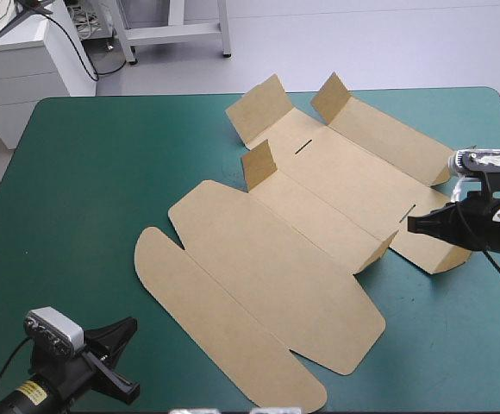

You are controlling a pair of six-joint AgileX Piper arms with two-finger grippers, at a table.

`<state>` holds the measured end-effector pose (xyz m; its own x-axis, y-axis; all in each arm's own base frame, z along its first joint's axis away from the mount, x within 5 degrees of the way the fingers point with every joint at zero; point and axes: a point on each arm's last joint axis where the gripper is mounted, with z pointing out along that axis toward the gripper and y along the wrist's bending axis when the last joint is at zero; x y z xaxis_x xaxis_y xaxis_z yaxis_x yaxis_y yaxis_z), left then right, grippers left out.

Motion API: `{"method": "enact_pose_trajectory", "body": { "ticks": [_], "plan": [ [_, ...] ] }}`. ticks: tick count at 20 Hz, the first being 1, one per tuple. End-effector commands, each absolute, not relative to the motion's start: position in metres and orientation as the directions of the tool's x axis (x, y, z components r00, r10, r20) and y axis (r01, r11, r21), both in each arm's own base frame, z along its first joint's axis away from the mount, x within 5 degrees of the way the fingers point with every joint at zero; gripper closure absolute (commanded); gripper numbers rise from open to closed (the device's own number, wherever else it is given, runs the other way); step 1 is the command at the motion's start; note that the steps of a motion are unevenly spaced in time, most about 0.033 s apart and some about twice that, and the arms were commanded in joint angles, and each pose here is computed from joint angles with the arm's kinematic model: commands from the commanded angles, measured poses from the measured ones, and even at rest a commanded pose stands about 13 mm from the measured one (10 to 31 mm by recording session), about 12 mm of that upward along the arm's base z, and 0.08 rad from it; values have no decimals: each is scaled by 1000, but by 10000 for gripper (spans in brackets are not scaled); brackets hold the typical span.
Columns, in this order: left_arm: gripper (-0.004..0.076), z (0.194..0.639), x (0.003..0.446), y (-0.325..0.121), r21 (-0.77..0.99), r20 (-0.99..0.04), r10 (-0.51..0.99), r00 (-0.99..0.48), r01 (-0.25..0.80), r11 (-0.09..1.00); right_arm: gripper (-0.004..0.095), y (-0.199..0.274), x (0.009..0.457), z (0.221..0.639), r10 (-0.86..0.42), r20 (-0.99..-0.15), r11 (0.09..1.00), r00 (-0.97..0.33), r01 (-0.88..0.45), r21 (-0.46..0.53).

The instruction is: Fold the box

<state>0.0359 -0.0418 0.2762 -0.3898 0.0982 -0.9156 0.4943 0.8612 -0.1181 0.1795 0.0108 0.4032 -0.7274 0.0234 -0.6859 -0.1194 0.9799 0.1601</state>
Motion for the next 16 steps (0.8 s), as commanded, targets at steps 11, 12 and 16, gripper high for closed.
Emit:
{"method": "enact_pose_trajectory", "body": {
  "ticks": [11,12,16],
  "plan": [
    [732,289,40,-43,-146,-938,36,-345,486,861,473,12,199,408,73,-696,970,-714,-111,216],
    [732,289,40,-43,-146,-938,36,-345,486,861,473,12,200,407,74,-696,970,-714,-110,216],
    [732,289,40,-43,-146,-938,36,-345,486,861,479,13,200,407,91,-695,965,-713,-108,237]
  ]
}}
